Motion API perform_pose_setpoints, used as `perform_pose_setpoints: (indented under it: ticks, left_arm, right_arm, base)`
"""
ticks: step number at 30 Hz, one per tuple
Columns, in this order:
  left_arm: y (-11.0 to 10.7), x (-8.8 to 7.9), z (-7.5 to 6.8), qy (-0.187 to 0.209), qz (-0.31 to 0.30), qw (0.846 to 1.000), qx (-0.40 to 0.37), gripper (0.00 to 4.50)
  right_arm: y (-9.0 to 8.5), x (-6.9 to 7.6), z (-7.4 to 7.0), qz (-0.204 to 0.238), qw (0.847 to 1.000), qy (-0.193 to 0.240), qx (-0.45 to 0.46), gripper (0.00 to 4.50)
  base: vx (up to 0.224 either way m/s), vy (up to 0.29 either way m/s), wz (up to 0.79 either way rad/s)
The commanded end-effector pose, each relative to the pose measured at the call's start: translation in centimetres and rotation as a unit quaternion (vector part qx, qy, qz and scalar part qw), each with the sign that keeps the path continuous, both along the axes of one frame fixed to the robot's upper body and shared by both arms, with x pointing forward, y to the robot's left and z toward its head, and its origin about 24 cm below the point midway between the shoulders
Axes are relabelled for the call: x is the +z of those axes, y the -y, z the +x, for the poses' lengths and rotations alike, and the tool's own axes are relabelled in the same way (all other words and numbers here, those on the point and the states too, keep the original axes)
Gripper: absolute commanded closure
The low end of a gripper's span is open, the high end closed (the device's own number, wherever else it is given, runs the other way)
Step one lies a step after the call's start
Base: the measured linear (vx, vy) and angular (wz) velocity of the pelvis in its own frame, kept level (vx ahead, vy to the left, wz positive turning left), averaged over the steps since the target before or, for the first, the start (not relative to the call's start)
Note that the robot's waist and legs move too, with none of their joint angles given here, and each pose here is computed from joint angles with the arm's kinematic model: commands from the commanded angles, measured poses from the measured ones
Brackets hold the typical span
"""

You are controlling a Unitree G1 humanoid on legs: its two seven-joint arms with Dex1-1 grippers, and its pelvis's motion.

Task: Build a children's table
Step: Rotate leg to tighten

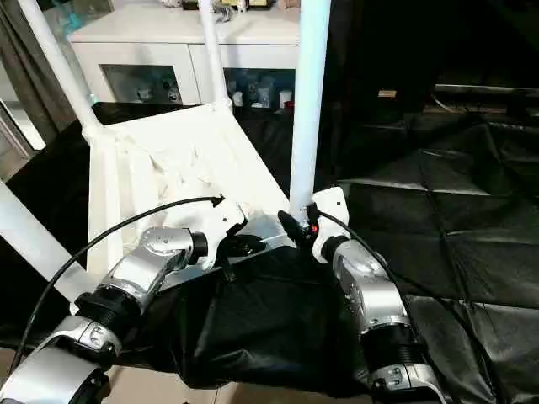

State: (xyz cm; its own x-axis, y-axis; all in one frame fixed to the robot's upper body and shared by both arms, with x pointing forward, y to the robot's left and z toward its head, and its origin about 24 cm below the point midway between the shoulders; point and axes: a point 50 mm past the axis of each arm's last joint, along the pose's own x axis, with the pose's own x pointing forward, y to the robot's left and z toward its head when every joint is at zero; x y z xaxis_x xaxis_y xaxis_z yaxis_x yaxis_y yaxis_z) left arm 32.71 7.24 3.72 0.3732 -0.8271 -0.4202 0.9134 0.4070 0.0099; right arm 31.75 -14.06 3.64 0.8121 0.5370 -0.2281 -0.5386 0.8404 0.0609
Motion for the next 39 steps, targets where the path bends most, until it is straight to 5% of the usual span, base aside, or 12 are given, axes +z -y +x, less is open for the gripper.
perform_pose_setpoints:
  ticks: [1,16,28,34,39]
  left_arm:
    - [1.5,1.3,-0.4,0.020,-0.060,0.997,-0.044,4.50]
    - [-4.0,1.7,-2.8,-0.045,-0.046,0.981,-0.184,4.50]
    - [-4.2,1.9,-3.0,-0.051,-0.051,0.979,-0.189,4.50]
    - [-3.5,1.6,-2.0,-0.022,-0.045,0.991,-0.126,4.50]
    - [-1.5,1.5,0.2,0.013,-0.044,0.999,-0.016,4.50]
  right_arm:
    - [-3.9,-0.6,-1.8,0.022,0.988,-0.025,0.151,0.98]
    - [2.5,1.9,-3.7,-0.002,0.942,-0.051,0.331,0.98]
    - [1.9,1.7,-4.2,0.020,0.934,-0.060,0.352,1.80]
    - [1.6,0.5,-4.0,0.014,0.959,-0.054,0.279,1.89]
    - [0.3,-1.7,-2.4,-0.008,0.991,-0.068,0.113,1.91]
  base:
    - [0.000,0.000,0.00]
    - [0.000,0.000,0.00]
    - [0.000,0.000,0.00]
    - [0.000,0.000,0.00]
    - [0.000,0.000,0.00]
